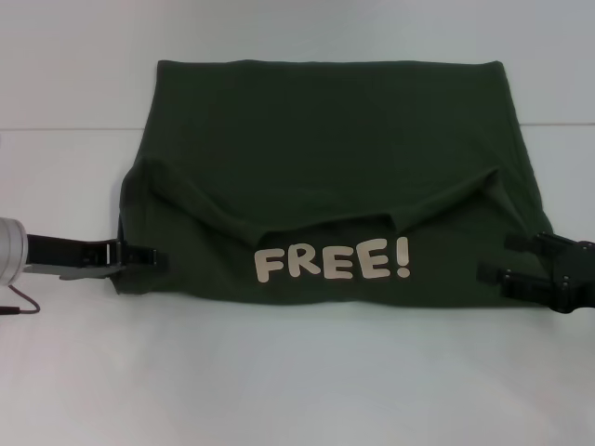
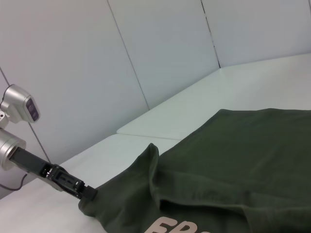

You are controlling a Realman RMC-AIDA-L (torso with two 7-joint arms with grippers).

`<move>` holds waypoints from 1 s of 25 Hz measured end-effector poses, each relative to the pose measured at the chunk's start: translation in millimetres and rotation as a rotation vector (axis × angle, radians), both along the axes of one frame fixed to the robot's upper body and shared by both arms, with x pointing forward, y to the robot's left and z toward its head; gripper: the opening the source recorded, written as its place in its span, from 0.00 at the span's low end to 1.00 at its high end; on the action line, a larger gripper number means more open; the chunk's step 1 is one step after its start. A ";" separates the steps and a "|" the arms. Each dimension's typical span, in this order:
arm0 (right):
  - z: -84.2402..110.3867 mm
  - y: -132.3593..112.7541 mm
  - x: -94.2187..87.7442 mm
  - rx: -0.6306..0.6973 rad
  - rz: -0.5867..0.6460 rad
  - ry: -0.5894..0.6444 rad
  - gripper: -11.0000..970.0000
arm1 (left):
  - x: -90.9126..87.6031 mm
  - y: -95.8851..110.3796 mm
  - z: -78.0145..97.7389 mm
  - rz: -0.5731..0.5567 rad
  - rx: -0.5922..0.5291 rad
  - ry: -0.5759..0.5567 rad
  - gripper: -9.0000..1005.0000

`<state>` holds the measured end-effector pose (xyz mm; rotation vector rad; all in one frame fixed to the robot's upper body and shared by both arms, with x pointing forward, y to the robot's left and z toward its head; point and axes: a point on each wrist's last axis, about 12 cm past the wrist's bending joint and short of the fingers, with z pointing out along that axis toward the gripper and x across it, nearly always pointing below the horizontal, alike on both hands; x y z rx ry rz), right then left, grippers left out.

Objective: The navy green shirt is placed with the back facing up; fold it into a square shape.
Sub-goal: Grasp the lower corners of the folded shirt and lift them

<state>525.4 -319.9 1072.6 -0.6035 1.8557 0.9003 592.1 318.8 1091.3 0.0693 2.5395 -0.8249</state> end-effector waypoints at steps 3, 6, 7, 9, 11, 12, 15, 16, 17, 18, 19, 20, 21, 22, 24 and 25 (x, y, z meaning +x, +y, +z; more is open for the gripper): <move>0.9 0.8 1.3 0.001 0.002 -0.002 0.94 | -0.1 0.8 -0.2 0.000 0.009 -0.010 0.77; 1.8 1.6 2.3 0.003 0.005 -0.004 0.94 | 0.2 0.3 -0.2 -0.010 0.019 -0.014 0.59; 2.0 1.8 2.5 0.004 0.006 -0.004 0.94 | 0.5 0.1 -0.2 -0.012 0.022 -0.015 0.47; 2.3 2.1 2.8 0.005 0.007 -0.004 0.94 | 1.0 -0.4 -0.5 -0.015 0.029 -0.018 0.43; 2.4 2.3 3.0 0.006 0.007 -0.003 0.94 | 1.5 -0.9 -0.4 -0.017 0.032 -0.021 0.39; 2.6 2.4 3.2 0.006 0.008 -0.003 0.94 | 1.7 -0.9 -0.3 -0.017 0.032 -0.023 0.37; 3.0 2.5 3.7 0.009 0.007 0.001 0.94 | 2.3 0.1 0.5 -0.015 0.034 -0.026 0.30; 3.6 2.0 4.3 0.011 0.005 0.005 0.94 | 2.4 0.6 0.7 -0.015 0.035 -0.026 0.28; 4.6 1.1 5.2 0.015 0.002 0.013 0.94 | 2.5 0.8 0.7 -0.015 0.037 -0.026 0.26; 6.4 -0.2 6.7 0.019 -0.002 0.025 0.94 | 2.5 0.8 0.6 -0.016 0.038 -0.025 0.24; 9.2 -2.5 8.8 0.020 -0.009 0.041 0.94 | 2.7 1.0 0.8 -0.017 0.040 -0.024 0.21; 13.0 -5.4 11.1 0.019 -0.018 0.062 0.94 | 2.8 1.1 0.9 -0.018 0.041 -0.023 0.18; 18.6 -9.6 14.4 0.015 -0.032 0.085 0.94 | 2.8 1.1 1.0 -0.019 0.042 -0.023 0.15; 26.5 -15.7 18.1 0.010 -0.055 0.125 0.94 | 2.8 1.1 1.2 -0.020 0.042 -0.023 0.12; 47.7 -27.1 27.0 -0.015 -0.097 0.210 0.94 | 2.8 1.7 1.9 -0.023 0.044 -0.024 0.07; 59.6 -31.6 30.9 -0.038 -0.112 0.276 0.94 | 2.9 2.1 2.2 -0.026 0.046 -0.027 0.07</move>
